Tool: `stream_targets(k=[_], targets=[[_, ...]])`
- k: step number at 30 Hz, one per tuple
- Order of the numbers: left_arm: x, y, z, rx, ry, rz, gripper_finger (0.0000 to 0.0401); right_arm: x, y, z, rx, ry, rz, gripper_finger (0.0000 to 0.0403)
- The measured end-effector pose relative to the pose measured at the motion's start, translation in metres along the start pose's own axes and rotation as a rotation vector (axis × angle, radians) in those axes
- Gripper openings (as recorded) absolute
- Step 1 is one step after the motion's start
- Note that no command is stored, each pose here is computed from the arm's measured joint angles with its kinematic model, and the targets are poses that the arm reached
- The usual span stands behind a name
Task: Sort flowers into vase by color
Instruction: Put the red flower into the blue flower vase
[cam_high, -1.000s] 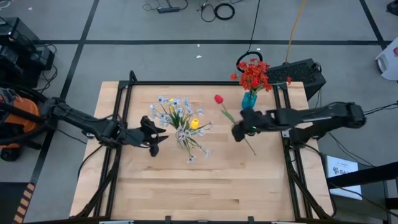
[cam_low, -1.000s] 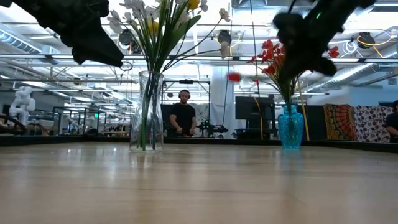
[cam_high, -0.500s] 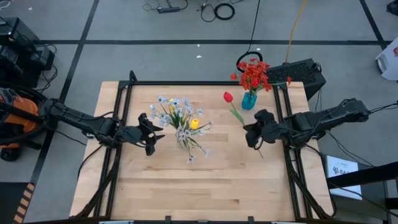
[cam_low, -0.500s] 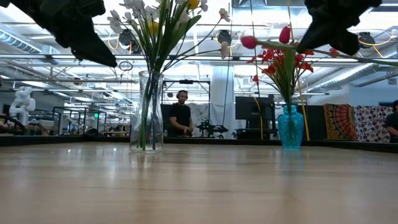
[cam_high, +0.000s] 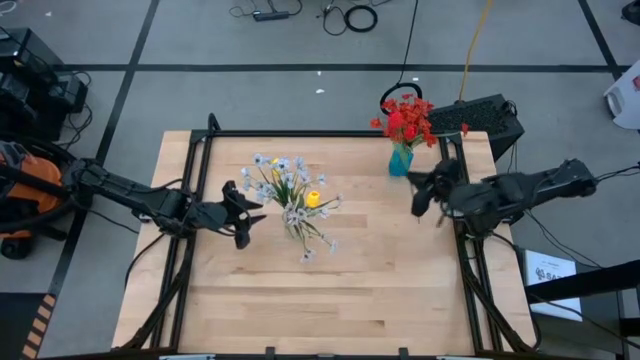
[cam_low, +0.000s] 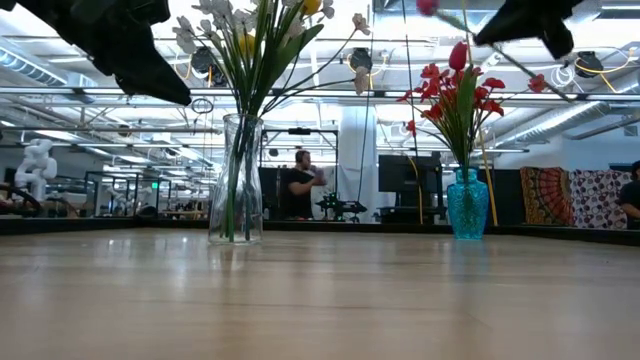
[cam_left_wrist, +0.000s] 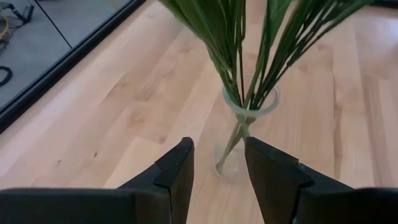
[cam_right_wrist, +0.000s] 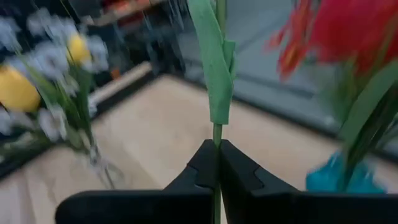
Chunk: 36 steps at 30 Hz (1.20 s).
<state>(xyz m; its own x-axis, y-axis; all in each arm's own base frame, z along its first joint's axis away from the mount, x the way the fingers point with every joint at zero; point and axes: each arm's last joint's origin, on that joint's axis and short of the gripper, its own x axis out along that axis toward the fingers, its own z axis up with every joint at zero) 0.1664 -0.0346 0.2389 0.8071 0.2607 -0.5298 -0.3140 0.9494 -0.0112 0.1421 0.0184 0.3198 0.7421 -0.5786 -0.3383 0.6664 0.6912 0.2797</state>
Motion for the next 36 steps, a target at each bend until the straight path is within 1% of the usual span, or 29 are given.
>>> stream_targets(k=[4, 6, 10, 13, 16, 19, 22, 24, 30, 33, 36], targets=[[0.000, 0.000, 0.002, -0.011, -0.026, 0.012, 0.0150, -0.018, -0.015, 0.019, -0.061, -0.138, 0.011, 0.0000], [0.000, 0.000, 0.003, -0.014, -0.030, 0.020, 0.0150, -0.024, -0.023, 0.026, -0.057, -0.210, 0.003, 0.0000], [0.000, 0.000, 0.005, -0.028, -0.052, 0.020, 0.0150, -0.026, -0.036, 0.031, -0.044, -0.354, -0.008, 0.0000], [0.000, -0.001, 0.009, -0.051, -0.097, 0.026, 0.0150, -0.015, -0.038, 0.021, -0.042, -0.444, 0.027, 0.0000], [0.000, -0.001, 0.013, -0.071, -0.133, 0.023, 0.0150, 0.002, -0.041, 0.004, -0.049, -0.535, 0.065, 0.0000], [-0.001, -0.002, 0.014, -0.080, -0.147, 0.020, 0.0150, 0.014, -0.051, -0.010, -0.057, -0.615, 0.007, 0.0000], [-0.001, -0.002, 0.014, -0.080, -0.146, 0.018, 0.0150, 0.015, -0.060, -0.015, -0.063, -0.716, -0.034, 0.0000], [-0.001, -0.002, 0.014, -0.079, -0.145, 0.018, 0.0150, 0.016, -0.066, -0.019, -0.081, -0.744, -0.046, 0.0000], [-0.001, -0.002, 0.014, -0.096, -0.143, 0.011, 0.0150, 0.033, -0.082, -0.038, -0.081, -0.713, -0.066, 0.0000], [-0.001, -0.002, 0.014, -0.104, -0.143, 0.009, 0.0150, 0.037, -0.090, -0.039, -0.090, -0.724, -0.101, 0.0000], [-0.001, -0.002, 0.014, -0.104, -0.143, 0.009, 0.0150, 0.039, -0.097, -0.036, -0.106, -0.743, -0.103, 0.0000]])
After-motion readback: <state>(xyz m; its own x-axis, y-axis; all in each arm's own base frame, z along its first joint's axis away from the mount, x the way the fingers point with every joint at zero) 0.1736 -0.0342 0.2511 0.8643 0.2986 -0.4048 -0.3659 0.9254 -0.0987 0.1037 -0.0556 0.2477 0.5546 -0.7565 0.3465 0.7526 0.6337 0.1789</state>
